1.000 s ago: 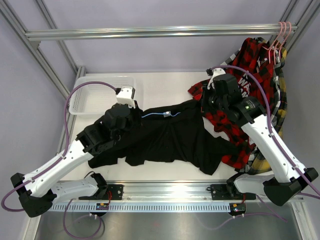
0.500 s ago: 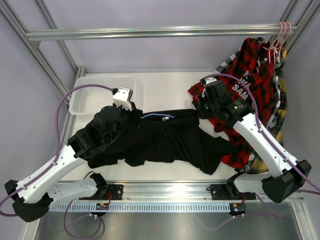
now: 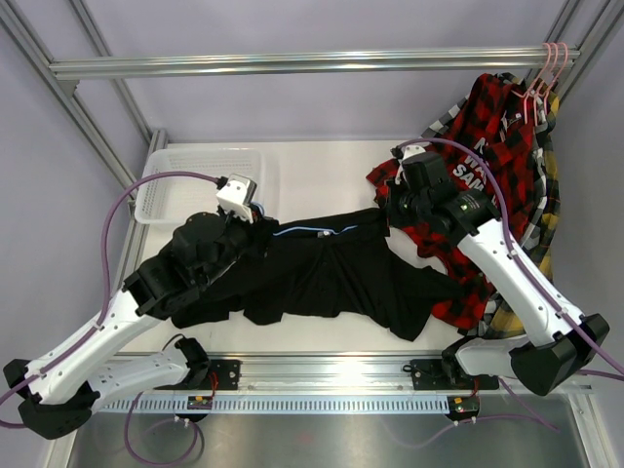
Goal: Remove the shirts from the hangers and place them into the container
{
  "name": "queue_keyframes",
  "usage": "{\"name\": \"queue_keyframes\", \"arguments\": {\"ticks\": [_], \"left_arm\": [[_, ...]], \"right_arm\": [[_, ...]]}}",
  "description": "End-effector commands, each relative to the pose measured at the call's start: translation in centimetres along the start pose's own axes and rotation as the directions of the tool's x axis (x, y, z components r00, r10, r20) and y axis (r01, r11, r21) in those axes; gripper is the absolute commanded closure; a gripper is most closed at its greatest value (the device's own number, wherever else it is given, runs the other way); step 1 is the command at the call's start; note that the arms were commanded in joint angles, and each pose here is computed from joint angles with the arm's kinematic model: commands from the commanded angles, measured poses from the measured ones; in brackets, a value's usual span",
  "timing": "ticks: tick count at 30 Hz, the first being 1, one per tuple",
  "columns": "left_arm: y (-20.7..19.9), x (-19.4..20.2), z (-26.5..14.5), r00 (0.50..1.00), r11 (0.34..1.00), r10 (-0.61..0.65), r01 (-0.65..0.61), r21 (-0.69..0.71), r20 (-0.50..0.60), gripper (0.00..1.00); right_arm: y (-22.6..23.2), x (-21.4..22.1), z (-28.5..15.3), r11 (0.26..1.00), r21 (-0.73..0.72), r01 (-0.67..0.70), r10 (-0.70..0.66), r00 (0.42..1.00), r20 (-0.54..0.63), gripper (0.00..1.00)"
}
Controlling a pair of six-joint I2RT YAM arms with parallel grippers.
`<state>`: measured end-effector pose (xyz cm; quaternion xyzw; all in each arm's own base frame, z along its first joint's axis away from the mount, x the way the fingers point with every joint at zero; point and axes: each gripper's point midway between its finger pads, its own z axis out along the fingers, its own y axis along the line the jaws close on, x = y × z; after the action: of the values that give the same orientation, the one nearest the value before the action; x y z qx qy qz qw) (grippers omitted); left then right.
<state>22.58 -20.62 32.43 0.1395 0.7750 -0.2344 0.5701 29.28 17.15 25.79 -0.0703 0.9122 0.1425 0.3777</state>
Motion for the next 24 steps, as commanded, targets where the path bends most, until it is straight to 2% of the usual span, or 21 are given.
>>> {"name": "queue_keyframes", "arguments": {"ticks": [1,7,12,16,19,21,24], "left_arm": [[0.1,-1.8,-0.7,0.998,1.0,0.013,-0.013,0.007,0.068,1.0],[-0.9,-4.0,-1.9,0.987,0.997,0.002,-0.015,0.077,0.162,1.0],[-0.6,-5.4,-2.8,0.972,0.997,-0.038,0.021,0.074,0.233,1.0],[-0.2,-6.1,-2.7,0.955,0.996,-0.087,0.072,0.061,0.284,1.0],[0.6,-6.1,-2.2,0.95,0.995,-0.099,0.099,0.015,0.296,1.0],[0.0,-6.3,-1.8,0.944,0.993,-0.119,0.111,0.042,0.306,1.0],[-1.3,-7.1,-1.0,0.935,0.988,-0.148,0.122,0.098,0.322,1.0]], "right_arm": [[-1.1,-2.3,-1.0,0.999,0.048,0.015,-0.018,0.998,0.065,1.0],[-1.5,0.2,1.0,0.998,0.054,0.029,-0.028,1.0,-0.013,1.0],[-1.1,2.7,2.4,0.999,0.007,0.034,-0.034,0.997,-0.075,1.0],[0.6,4.7,2.5,0.992,-0.122,0.025,-0.039,0.993,-0.114,1.0],[2.7,4.9,1.1,0.967,-0.252,0.021,-0.046,0.994,-0.095,1.0],[3.7,5.1,0.4,0.949,-0.315,0.017,-0.041,0.997,-0.071,1.0],[3.7,5.8,0.7,0.943,-0.333,0.018,-0.046,0.996,-0.076,1.0]]}}
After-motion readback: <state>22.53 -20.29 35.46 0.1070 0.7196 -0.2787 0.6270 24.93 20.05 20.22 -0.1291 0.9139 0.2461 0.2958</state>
